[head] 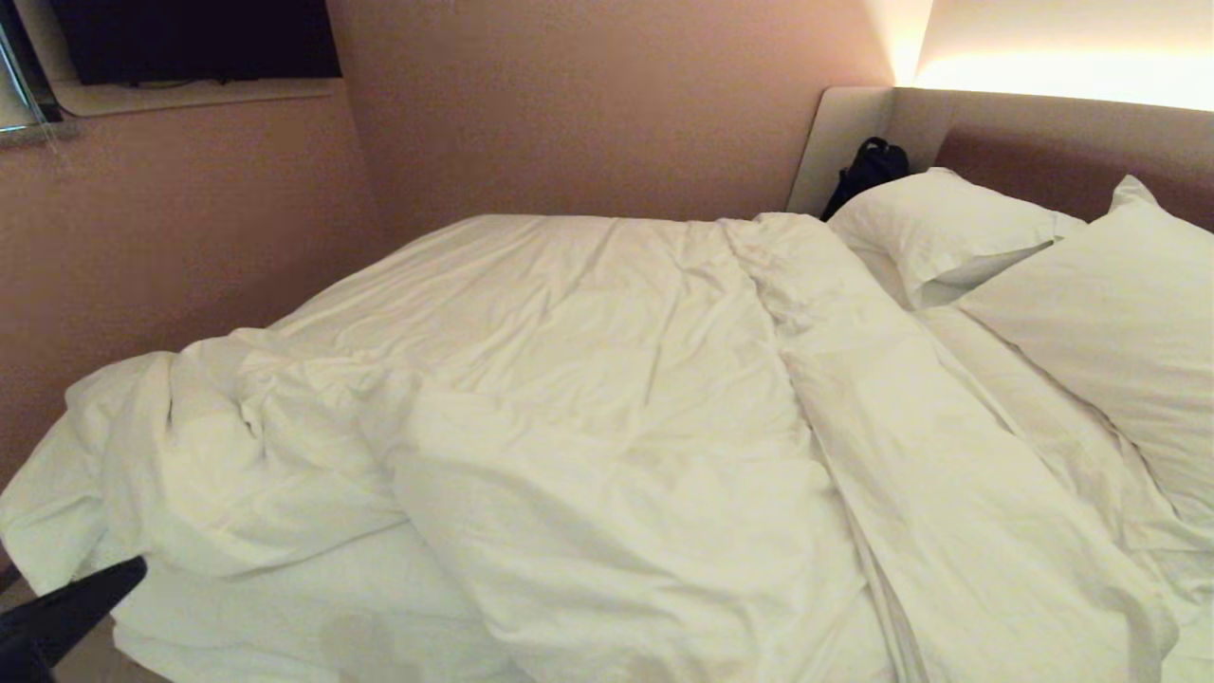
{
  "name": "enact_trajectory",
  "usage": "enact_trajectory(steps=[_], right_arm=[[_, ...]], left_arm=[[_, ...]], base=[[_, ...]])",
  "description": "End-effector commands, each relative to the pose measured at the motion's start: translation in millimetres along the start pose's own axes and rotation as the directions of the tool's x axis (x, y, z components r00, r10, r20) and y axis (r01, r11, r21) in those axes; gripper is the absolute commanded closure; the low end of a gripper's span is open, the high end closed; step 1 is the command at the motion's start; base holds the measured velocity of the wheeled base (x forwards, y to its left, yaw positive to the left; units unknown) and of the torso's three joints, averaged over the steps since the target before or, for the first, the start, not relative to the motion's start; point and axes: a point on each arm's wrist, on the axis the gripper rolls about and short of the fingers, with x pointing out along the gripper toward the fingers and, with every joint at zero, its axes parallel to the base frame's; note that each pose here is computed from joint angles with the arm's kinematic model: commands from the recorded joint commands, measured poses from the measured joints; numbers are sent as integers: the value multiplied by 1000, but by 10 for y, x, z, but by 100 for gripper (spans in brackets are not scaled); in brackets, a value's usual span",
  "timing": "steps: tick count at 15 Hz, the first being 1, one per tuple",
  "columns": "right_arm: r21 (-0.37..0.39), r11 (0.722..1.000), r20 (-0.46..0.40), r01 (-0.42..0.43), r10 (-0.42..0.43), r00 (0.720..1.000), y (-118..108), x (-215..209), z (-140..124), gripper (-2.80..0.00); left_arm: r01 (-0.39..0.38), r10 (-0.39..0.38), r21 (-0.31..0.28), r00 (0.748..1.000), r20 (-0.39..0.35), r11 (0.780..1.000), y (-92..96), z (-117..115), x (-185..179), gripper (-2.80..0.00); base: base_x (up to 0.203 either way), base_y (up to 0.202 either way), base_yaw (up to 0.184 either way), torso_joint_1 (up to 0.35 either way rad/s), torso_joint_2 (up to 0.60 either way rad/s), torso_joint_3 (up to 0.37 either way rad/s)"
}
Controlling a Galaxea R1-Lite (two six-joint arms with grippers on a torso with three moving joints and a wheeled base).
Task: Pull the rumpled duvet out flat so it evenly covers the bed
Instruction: Flatten the corners of the folded blanket
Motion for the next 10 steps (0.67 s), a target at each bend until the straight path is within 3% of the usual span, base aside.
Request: enact_trajectory(steps=[1, 6, 10], right_arm=[[0, 1000, 1, 0, 0, 1000, 0, 0, 0, 0], [0, 1000, 1, 0, 0, 1000, 0, 0, 0, 0], [0, 1000, 1, 0, 0, 1000, 0, 0, 0, 0]], left_arm=[[2, -5, -30, 995, -103, 1000, 74, -16, 428, 0], [70, -82, -85, 986, -148, 994, 119, -35, 1049, 0], [140, -157, -118, 975, -156, 983, 37, -166, 1704, 0]], base=[[0, 0, 0, 0, 0, 0], [0, 0, 0, 0, 0, 0], [0, 0, 0, 0, 0, 0]])
